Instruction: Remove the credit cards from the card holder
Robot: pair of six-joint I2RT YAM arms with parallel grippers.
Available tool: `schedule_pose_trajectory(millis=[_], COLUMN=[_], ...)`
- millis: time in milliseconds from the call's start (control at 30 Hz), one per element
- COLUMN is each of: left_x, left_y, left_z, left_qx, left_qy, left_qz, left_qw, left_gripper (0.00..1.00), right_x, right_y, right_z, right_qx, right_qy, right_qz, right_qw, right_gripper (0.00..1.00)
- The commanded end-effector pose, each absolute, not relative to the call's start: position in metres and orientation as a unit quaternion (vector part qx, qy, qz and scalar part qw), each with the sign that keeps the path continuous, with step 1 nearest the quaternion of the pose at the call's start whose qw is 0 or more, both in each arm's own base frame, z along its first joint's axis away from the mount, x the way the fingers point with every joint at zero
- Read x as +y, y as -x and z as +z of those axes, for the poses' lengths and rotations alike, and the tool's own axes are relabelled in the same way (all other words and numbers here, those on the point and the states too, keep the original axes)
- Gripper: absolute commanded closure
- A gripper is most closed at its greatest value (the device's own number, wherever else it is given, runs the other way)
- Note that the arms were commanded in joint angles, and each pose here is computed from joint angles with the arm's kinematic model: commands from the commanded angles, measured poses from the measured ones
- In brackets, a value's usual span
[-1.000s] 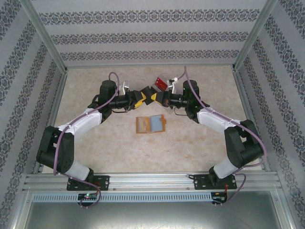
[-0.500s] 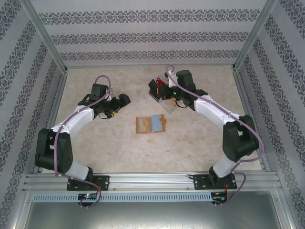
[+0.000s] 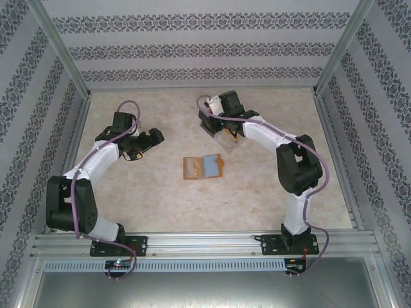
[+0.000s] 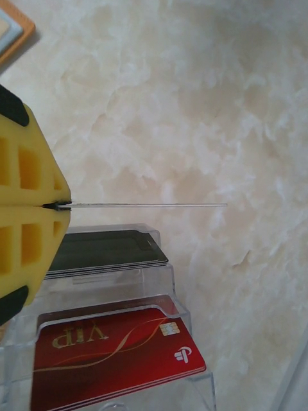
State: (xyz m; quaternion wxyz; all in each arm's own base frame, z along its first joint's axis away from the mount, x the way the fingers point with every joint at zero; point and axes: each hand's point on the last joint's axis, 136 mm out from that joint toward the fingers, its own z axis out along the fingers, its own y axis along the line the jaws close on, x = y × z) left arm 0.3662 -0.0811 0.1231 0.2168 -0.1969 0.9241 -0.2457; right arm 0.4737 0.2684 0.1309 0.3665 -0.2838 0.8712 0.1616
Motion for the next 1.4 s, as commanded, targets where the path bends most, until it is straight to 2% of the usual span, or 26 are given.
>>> schedule_pose_trajectory(millis=[0,1133,1267,1367], left_x=[-0.077,-0.092,-0.092,-0.093], left_y=[-0.368,-0.371,-0.371,-0.37], left_z=[0.125,0.114,0.114,0.114], left_qx=[0.928,0.924,0.925,0.925], left_qy=[0.184,0.18,0.181,0.18], left_qz=[-0.238,-0.278,-0.278,-0.278], left_qw=[0.22,0.189,0.188,0.186], left_gripper=[0.01,0.01,0.01,0.01], right_x=[0.271,0.25,0.251,0.251], right_y=[-0.485,-0.5,-0.5,-0.499], right_z=[0.129,0.084,0.081,0.086], right_qx=[0.865,0.883,0.883,0.883], right_qy=[0.307,0.312,0.312,0.308], right_qz=[0.137,0.09,0.093,0.095], right_qw=[0.373,0.34,0.337,0.341], right_gripper=[1.0,1.0,0.93,0.8])
